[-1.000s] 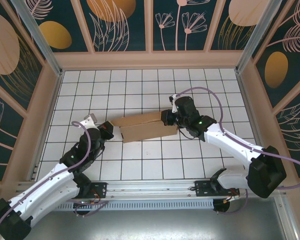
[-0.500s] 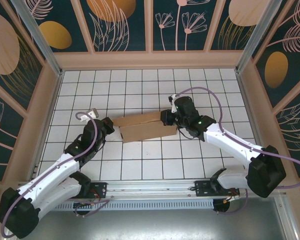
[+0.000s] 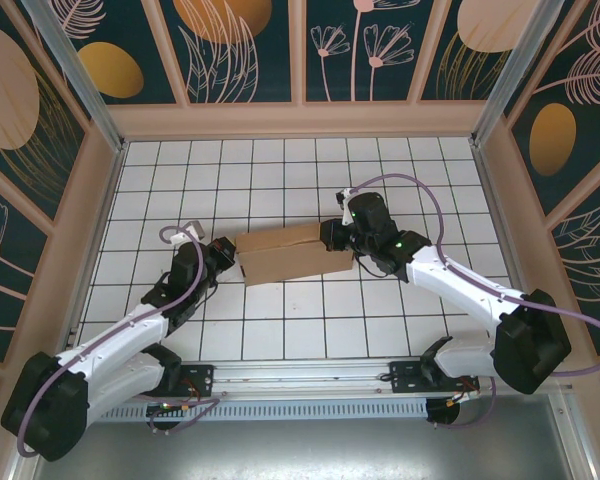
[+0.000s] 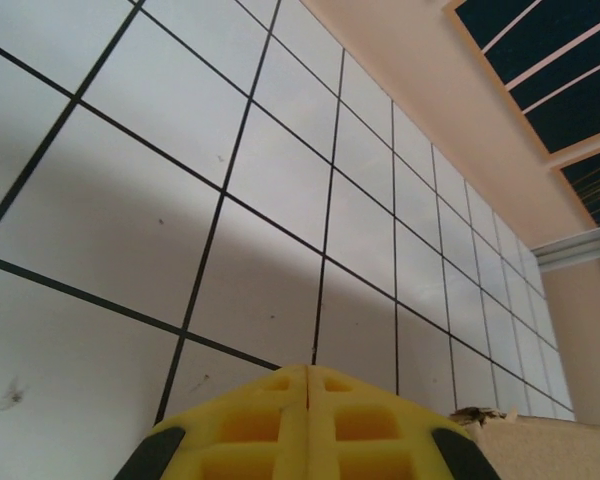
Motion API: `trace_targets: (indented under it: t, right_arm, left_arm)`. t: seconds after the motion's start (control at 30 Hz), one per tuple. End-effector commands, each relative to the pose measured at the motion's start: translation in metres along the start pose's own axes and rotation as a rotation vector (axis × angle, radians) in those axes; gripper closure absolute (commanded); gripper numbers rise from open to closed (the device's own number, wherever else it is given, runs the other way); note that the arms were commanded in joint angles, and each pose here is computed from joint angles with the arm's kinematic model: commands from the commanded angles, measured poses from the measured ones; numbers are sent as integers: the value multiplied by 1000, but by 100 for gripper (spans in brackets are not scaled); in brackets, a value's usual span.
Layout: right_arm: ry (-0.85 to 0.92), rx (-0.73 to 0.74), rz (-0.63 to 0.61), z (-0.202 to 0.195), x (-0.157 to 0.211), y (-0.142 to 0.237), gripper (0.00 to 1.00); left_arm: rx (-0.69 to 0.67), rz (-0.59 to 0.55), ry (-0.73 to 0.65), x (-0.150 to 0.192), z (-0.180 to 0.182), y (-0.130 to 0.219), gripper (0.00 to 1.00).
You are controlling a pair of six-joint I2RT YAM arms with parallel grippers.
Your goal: Fold the paper box
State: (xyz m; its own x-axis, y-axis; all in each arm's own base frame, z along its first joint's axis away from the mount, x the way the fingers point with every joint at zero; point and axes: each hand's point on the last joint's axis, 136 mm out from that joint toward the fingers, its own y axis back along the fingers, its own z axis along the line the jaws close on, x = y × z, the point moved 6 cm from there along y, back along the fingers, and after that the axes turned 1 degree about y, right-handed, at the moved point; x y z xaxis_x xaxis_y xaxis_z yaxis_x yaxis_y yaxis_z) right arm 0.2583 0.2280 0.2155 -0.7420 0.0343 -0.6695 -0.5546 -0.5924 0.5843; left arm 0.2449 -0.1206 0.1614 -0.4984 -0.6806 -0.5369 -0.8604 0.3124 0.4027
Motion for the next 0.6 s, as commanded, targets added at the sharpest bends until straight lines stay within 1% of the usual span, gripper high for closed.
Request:
trace_targets:
  t: [0.0,0.07,0.13,0.3,0.47,0.57]
  right_arm:
    - [-19,44,185,-11,40,-13,86]
    - [-17,59,177,-12,38,-10,85]
    - [-12,69,155,-12,31,-5,82]
    - [23,44,111,-2,9,10,73]
    - [90,39,90,10,-13,20,62]
    - [135,45,62,15,-28,31,54]
  left_arm:
    - [75,75,4,11,-7,0,100]
    - [44,48,-19,5,-8,5,100]
    - [-5,8,-40,-3,-5,12,100]
    - [-96,-51,-117,-19,-4,29,100]
    - [-115,-75,-186,-32,-16,35,100]
    - [-98,-84,-230,-41,-30,39,96]
